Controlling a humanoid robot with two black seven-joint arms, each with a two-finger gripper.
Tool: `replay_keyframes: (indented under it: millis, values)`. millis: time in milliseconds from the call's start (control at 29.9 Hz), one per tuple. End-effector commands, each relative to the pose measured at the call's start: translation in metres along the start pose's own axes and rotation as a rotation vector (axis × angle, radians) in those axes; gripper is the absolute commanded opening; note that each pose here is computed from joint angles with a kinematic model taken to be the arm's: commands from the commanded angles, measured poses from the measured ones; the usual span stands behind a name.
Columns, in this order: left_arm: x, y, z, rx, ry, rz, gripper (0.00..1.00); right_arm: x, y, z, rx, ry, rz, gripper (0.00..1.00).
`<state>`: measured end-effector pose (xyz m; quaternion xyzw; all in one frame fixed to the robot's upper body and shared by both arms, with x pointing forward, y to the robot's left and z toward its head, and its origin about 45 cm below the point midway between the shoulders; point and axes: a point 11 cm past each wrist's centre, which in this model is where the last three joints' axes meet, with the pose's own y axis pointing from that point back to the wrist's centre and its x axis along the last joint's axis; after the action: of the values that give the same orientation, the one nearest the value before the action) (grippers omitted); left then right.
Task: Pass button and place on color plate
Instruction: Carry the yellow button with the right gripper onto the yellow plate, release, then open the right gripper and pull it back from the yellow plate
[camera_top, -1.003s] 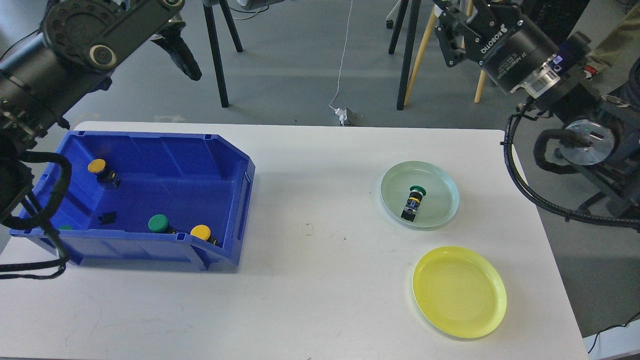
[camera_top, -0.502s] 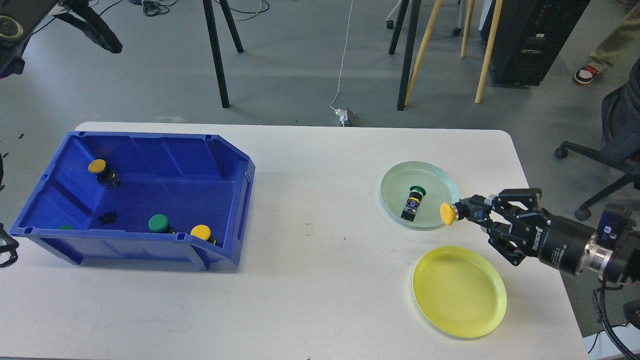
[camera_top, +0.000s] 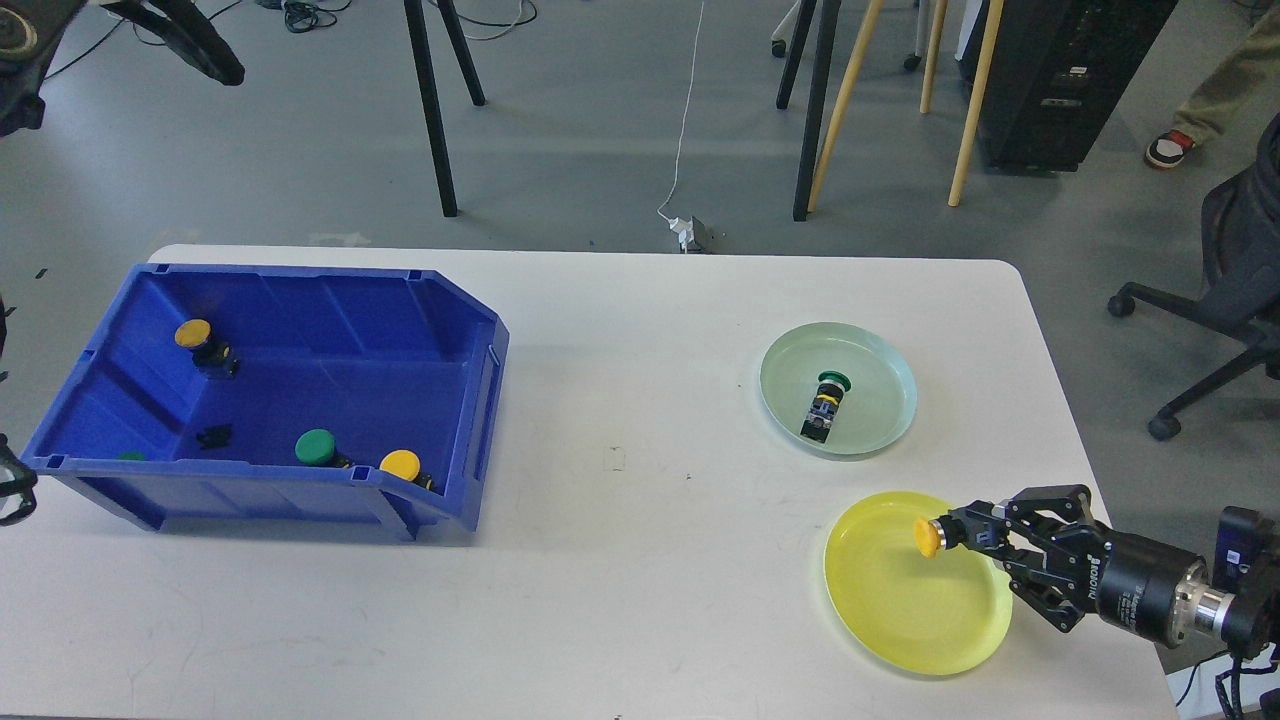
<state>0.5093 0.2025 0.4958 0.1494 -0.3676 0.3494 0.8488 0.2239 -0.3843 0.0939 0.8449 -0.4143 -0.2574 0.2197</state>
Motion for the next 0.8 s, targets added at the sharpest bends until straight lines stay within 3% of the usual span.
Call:
replay_keyframes:
  millis: [0, 201, 301, 401, 502, 769]
  values:
    - [0.003, 0.000, 0.002, -0.002, -0.004, 0.004, 0.99, -0.007, -0.010, 0.009, -0.020, 0.006, -0.026, 0.47]
    - [0.003, 0.001, 0.002, -0.001, -0.005, 0.005, 0.99, -0.014, -0.014, 0.007, -0.019, 0.013, -0.057, 0.68]
    - [0.002, 0.000, 0.003, -0.003, -0.006, 0.002, 0.99, -0.016, -0.012, 0.002, -0.011, 0.014, -0.069, 0.86]
    - [0.003, -0.002, 0.007, -0.009, -0.010, 0.002, 0.99, -0.010, -0.003, -0.005, -0.008, 0.024, -0.058, 0.90]
    - [0.004, -0.002, 0.008, -0.010, -0.012, 0.004, 0.99, 0.011, 0.012, -0.041, 0.045, 0.073, -0.021, 0.92]
    - [0.003, -0.003, 0.008, -0.006, -0.012, 0.000, 0.99, 0.050, 0.035, -0.186, 0.466, 0.158, 0.121, 0.94]
